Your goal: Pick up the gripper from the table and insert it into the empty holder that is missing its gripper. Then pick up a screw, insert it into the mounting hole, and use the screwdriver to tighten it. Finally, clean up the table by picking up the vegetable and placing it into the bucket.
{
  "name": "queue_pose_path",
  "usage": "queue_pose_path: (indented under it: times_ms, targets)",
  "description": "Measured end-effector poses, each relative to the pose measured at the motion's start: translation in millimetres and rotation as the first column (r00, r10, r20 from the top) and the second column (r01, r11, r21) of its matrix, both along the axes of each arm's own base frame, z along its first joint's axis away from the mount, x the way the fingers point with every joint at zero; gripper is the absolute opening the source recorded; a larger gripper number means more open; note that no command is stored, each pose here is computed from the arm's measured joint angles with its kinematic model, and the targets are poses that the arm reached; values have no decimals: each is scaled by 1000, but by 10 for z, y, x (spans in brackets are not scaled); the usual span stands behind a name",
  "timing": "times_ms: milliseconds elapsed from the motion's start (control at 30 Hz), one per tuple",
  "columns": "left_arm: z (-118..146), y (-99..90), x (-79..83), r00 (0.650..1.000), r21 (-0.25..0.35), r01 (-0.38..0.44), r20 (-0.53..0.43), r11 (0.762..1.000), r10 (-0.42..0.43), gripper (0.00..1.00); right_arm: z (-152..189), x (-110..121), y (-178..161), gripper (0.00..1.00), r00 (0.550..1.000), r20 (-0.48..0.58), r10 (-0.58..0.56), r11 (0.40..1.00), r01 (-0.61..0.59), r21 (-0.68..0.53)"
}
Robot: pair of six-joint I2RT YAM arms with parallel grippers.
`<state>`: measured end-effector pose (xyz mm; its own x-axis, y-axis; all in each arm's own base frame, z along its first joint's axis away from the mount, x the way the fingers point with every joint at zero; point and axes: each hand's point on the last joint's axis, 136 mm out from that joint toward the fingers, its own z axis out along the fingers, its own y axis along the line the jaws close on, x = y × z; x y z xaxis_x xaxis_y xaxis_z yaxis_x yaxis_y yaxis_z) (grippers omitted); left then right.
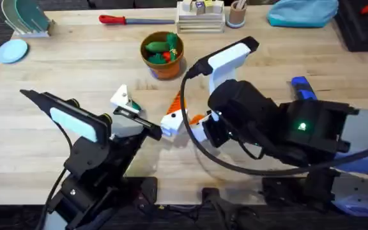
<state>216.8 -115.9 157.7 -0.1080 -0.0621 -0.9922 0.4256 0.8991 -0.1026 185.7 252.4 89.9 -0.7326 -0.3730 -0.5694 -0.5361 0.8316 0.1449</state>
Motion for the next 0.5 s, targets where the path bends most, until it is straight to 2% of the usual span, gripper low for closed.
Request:
queue_pose_path:
  times_ms: [267,333,433,500]
  targets:
    - [1,0,0,1000,0,0,0,1000,0,993,-5,-18,8,414,1000,-9,6,1000,-6,3]
    - [0,0,0,1000,0,0,0,1000,0,993,-5,-18,8,311,1000,-9,6,1000,-6,4]
    - [1,0,0,1000,0,0,0,1000,0,992,-3,-17,12,81,1000,-9,7,1000,-7,5]
    - [1,0,0,1000,0,0,0,1000,0,993,-2,-16,13,15,1000,-8,6,1000,-6,6]
